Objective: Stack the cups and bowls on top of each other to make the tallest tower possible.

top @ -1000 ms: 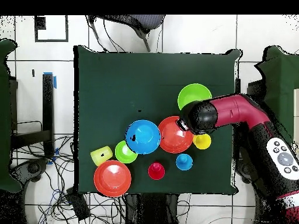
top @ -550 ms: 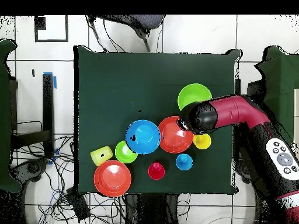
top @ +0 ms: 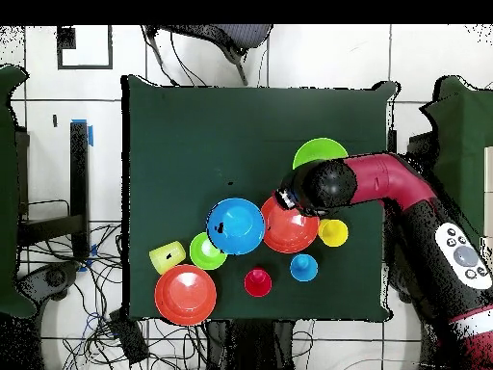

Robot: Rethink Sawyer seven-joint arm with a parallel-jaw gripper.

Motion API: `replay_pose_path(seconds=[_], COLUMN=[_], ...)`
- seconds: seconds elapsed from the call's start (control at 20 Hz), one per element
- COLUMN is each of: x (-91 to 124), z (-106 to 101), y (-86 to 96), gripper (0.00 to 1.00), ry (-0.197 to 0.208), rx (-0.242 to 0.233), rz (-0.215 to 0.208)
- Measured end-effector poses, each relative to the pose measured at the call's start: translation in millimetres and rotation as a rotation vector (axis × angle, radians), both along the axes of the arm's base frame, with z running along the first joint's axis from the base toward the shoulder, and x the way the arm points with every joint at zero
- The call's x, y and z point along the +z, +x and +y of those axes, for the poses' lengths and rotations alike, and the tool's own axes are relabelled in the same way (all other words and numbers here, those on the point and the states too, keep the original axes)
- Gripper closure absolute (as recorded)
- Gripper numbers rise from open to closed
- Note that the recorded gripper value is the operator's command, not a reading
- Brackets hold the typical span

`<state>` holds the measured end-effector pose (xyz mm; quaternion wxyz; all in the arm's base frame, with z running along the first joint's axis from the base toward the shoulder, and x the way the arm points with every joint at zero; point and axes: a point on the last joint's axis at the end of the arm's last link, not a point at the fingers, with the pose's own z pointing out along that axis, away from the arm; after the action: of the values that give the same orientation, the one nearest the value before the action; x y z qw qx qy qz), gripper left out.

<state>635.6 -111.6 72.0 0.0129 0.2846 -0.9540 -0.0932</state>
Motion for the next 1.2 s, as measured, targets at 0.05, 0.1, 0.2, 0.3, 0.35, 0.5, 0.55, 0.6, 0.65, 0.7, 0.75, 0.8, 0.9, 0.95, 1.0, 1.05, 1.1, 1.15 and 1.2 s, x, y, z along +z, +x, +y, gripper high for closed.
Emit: replay_pose_path(seconds=[0.05, 0.1, 0.2, 0.3, 0.35, 0.5, 0.55, 0.6, 0.65, 0.7, 0.75, 0.8, 0.9, 0.95, 1.0, 1.05, 1.1, 1.15, 1.2], x=[1, 2, 4, 5, 6, 8, 8, 8, 8, 8, 8, 7, 7, 6, 5, 5, 5, 5, 5], z=[4, 12, 23, 40, 44, 55, 57, 59, 60, 60, 60, 60, 60, 59, 59, 59, 59, 59, 59], y=[1.7, 4.8, 9.5, 15.7, 17.7, 23.1, 24.3, 25.5, 26.7, 26.7, 26.7, 26.7, 26.6, 26.4, 26.4, 26.4, 26.5, 26.6, 26.6], gripper=[0.00, 0.00, 0.00, 0.00, 0.00, 0.00, 0.00, 0.00, 0.00, 0.00, 0.00, 0.00, 0.00, 0.00, 0.00, 0.00, 0.00, 0.00, 0.00], ry=[0.013, 0.038, 0.070, 0.106, 0.116, 0.140, 0.141, 0.141, 0.142, 0.139, 0.136, 0.134, 0.126, 0.116, 0.109, 0.105, 0.099, 0.093, 0.087], rx=[-0.001, -0.002, 0.003, 0.017, 0.020, 0.030, 0.035, 0.040, 0.045, 0.051, 0.056, 0.062, 0.075, 0.095, 0.110, 0.119, 0.135, 0.154, 0.174], rz=[-0.004, -0.013, -0.033, -0.064, -0.074, -0.102, -0.111, -0.120, -0.129, -0.132, -0.135, -0.137, -0.142, -0.149, -0.155, -0.157, -0.162, -0.168, -0.173])
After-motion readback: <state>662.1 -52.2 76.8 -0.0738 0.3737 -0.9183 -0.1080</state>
